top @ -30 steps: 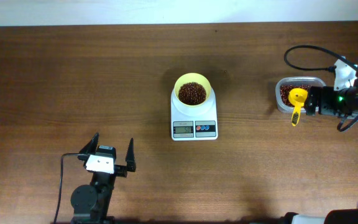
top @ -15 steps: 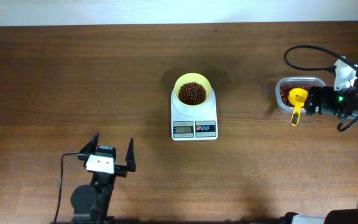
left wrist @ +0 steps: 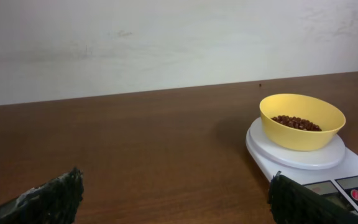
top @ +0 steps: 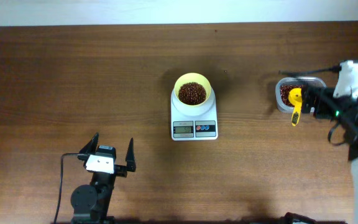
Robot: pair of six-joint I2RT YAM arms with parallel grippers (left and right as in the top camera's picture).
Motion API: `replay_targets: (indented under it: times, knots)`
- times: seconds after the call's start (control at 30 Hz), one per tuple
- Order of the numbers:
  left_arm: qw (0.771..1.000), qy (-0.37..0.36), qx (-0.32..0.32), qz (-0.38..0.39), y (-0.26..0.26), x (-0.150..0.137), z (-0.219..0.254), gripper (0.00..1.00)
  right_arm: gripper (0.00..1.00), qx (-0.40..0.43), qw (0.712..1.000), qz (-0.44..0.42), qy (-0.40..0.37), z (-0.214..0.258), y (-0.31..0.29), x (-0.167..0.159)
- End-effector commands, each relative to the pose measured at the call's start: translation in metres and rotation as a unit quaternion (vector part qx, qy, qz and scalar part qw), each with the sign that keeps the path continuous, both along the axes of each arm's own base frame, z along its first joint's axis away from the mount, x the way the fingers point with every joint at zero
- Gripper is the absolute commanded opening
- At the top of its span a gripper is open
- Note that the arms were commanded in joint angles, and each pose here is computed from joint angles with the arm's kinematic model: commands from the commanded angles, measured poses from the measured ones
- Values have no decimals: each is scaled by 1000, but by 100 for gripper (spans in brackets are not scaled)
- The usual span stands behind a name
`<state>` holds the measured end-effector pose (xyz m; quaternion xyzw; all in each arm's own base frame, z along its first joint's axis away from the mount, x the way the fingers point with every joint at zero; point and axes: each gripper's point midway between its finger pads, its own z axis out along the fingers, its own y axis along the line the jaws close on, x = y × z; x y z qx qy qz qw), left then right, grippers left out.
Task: Scoop item into bowl and weigh 50g on scale
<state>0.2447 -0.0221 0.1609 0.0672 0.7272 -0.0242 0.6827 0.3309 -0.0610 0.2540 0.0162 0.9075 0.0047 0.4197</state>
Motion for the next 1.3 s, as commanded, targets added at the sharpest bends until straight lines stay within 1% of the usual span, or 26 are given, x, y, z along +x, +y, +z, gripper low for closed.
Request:
replay_targets:
  times: [0.0,0.1,0.17,0.23,0.3,0.37,0.53,0.63,0.77,0.83,1.27]
  knots:
    - [1000,-1,9,-2,0,0,-1,99,99,8,998,9,-55,-7,13,-18]
    - [1000,-1,9,-2,0,0,-1,99,99,30,991,-19,-131,-11,15,-24]
    - [1000,-2,9,-2,0,0,-1,99,99,35,976,-17,-214,-11,22,-27]
    - [1000,-1,9,-2,0,0,-1,99,99,18,955,7,-295,-10,34,-32]
    - [1000,-2,9,-2,0,0,-1,99,99,7,937,21,-349,-12,42,-43]
    - [1000,-2,9,-2,0,0,-1,99,98,1,926,24,-376,-20,47,-53]
    - [1000,-2,9,-2,0,0,-1,99,99,-7,921,2,-389,-53,48,-71]
    - [1000,-2,9,-2,0,0,-1,99,99,-23,928,0,-372,-62,48,-76]
    - [1000,-2,9,-2,0,0,-1,99,99,-29,943,-28,-332,-85,42,-83]
    - [1000,-2,9,-2,0,0,-1,99,99,-29,950,-28,-309,-97,44,-85]
    - [1000,-2,9,-2,0,0,-1,99,99,-30,951,-28,-307,-99,44,-86]
